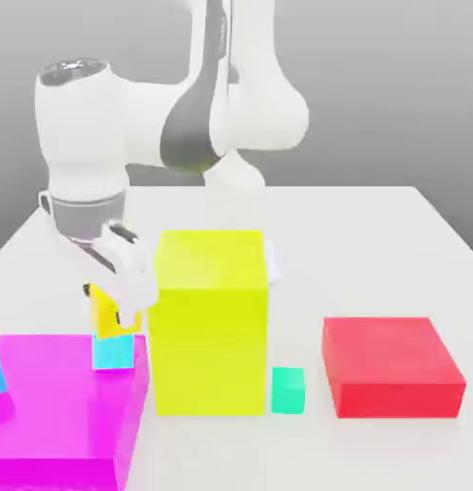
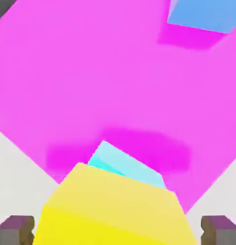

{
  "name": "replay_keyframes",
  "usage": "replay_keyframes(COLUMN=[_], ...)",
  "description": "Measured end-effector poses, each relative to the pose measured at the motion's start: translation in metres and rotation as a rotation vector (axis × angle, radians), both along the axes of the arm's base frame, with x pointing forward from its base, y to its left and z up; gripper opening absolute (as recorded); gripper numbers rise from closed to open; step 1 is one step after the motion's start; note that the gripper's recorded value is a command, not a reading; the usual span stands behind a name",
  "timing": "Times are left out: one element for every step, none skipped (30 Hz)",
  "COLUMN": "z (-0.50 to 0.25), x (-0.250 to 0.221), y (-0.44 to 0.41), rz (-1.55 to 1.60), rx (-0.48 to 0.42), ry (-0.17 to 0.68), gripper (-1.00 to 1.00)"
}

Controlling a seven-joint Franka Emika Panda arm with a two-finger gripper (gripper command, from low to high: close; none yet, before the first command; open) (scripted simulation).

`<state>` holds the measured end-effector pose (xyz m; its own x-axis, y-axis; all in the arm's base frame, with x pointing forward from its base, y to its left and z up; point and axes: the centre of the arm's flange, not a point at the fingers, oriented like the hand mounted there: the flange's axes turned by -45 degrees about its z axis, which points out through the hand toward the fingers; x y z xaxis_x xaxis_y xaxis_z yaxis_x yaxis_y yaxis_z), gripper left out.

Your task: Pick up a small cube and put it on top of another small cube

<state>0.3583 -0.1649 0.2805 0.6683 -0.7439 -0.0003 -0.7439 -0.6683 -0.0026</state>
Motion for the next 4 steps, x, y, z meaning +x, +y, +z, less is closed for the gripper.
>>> replay_keyframes(z=[-0.005, -0.001, 0.007, 0.018], x=[-0.001, 0.000, 0.000, 0.001], y=[0.000, 0.000, 0.000, 0.000], rz=[-0.001, -0.001, -0.001, -0.001], rx=[-0.001, -0.001, -0.001, -0.001], ry=[0.001, 0.001, 0.001, 0.001], gripper=[1.00, 1.00, 1.00, 1.00])
